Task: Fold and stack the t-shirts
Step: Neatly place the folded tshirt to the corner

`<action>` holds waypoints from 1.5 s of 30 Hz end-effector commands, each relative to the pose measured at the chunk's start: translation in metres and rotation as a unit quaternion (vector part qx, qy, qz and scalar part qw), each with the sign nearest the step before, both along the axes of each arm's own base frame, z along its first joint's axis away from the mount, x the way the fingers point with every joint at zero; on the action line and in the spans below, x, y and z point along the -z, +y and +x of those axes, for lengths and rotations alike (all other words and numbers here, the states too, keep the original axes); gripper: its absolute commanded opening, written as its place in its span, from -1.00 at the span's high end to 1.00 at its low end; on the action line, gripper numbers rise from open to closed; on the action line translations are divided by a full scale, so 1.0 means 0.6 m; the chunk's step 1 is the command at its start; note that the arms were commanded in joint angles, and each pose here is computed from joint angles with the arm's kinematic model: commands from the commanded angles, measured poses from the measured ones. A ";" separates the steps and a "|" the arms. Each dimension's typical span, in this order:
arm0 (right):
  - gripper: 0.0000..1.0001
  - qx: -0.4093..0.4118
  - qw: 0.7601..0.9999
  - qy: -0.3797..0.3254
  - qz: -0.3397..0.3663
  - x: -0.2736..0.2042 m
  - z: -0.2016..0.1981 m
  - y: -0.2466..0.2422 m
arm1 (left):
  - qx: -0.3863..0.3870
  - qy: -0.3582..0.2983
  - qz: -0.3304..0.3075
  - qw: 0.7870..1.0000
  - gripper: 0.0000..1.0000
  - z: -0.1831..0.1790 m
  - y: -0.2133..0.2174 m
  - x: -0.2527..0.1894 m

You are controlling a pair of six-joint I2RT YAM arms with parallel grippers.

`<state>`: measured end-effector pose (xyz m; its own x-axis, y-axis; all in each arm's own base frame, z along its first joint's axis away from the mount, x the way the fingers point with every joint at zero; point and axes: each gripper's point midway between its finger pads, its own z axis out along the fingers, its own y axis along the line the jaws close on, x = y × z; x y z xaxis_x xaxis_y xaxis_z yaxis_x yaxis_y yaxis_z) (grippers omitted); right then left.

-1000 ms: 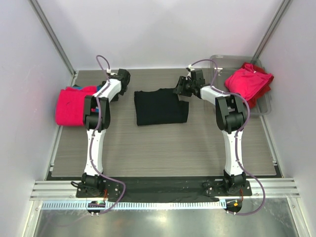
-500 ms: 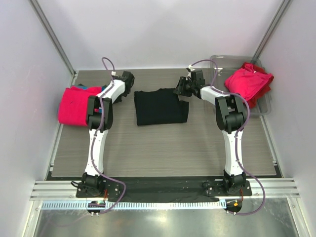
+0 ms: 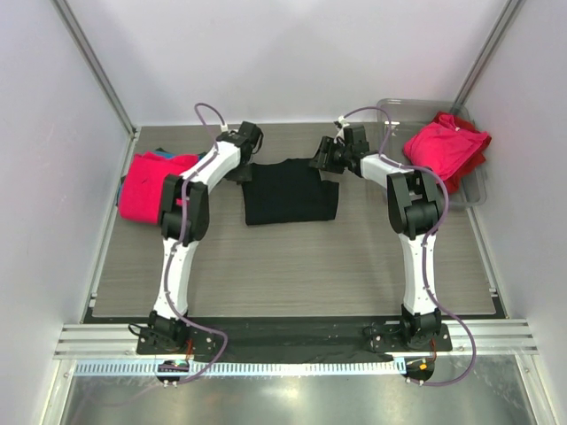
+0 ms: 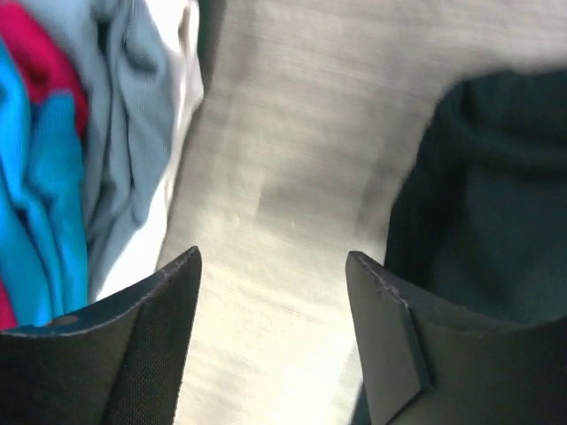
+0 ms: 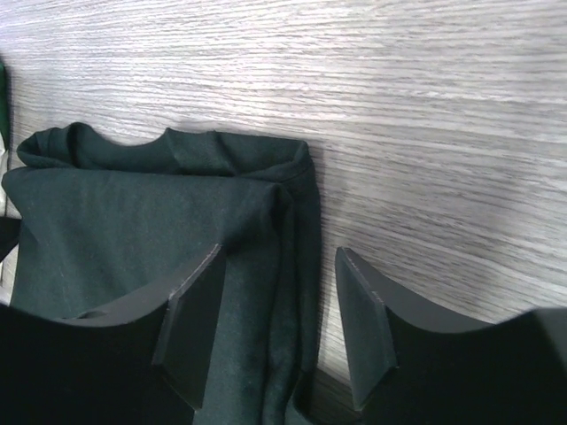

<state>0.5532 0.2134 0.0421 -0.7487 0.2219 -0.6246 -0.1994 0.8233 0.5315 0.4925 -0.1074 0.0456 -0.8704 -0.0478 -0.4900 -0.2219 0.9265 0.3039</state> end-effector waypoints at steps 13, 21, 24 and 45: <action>-0.09 -0.020 0.999 0.028 -0.007 0.024 -0.007 0.019 | 0.030 -0.110 -0.272 0.956 -0.73 0.010 -0.108 -0.063; -0.07 -0.021 0.999 0.038 -0.014 0.039 -0.008 0.026 | 0.005 -0.085 -0.325 0.942 -0.54 0.043 -0.105 0.017; -0.04 -0.020 0.999 0.041 -0.014 0.045 -0.008 0.029 | -0.007 -0.085 -0.338 0.937 -0.40 0.052 -0.098 0.029; 0.98 -0.006 0.999 -0.017 -0.027 -0.074 -0.033 0.072 | 0.045 -0.146 -0.390 0.908 1.00 0.043 -0.124 -0.064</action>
<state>0.5518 0.2493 0.0321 -0.7674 0.1860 -0.6136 -0.1828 0.8538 0.4874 0.5404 -0.1835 0.0330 -0.7486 -0.4544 -0.4828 -0.1565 0.8287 -0.5374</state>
